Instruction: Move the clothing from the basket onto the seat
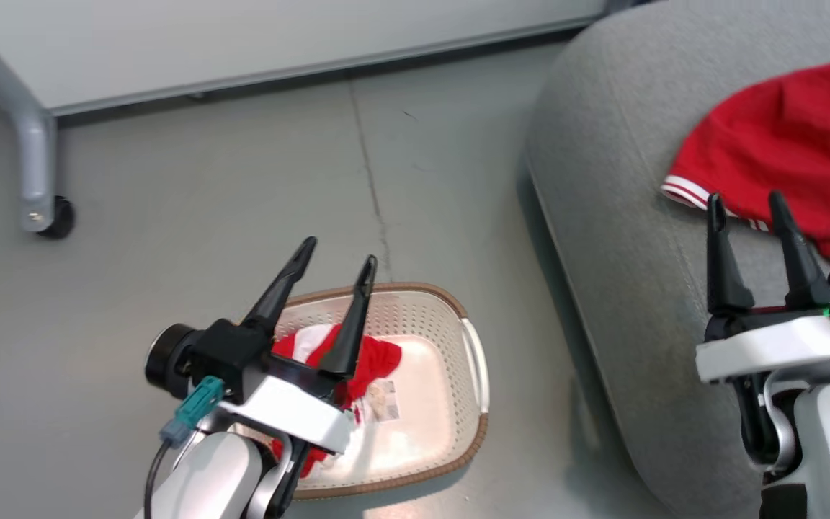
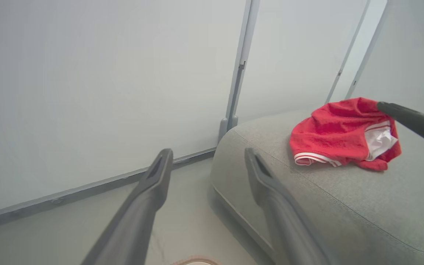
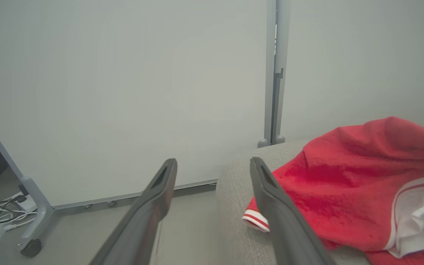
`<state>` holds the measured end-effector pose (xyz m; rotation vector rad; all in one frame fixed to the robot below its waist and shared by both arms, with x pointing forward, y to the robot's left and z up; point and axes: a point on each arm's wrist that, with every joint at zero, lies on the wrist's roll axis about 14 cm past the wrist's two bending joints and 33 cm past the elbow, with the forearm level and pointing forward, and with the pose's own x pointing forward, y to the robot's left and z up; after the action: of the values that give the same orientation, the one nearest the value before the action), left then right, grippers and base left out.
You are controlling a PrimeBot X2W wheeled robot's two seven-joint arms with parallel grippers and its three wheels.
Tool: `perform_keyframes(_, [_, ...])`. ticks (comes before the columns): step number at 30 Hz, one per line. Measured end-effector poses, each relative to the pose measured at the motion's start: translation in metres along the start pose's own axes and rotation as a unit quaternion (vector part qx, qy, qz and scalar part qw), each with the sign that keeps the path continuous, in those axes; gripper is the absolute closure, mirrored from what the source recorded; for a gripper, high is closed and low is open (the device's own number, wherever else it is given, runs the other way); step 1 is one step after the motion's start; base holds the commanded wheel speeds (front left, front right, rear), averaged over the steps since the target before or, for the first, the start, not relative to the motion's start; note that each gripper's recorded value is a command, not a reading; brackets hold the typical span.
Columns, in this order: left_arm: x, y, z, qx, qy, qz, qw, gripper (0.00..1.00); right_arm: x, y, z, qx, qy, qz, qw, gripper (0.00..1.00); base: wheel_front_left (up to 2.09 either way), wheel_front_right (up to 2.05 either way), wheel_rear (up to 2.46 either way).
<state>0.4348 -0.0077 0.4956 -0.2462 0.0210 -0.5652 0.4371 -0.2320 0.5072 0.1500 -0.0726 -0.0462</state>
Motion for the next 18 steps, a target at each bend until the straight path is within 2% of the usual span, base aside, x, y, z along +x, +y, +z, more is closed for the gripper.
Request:
perform_keyframes(6, [-0.032,0.039,0.024,0.000,-0.031,0.088,0.996,0.00,-0.009,0.044,0.013,0.004,-0.006,0.052,0.999,0.00,0.00,0.00,0.00])
perform_keyframes(12, [-0.064,0.068,0.044,-0.001,-0.060,0.156,0.986,0.00,-0.017,0.064,0.017,0.001,0.000,0.076,0.997,0.00,0.00,0.00,0.00])
perform_keyframes(18, [-0.102,0.106,0.066,0.015,-0.089,0.232,0.969,0.00,-0.023,0.078,0.021,-0.006,0.001,0.094,0.996,0.00,0.00,0.00,0.00])
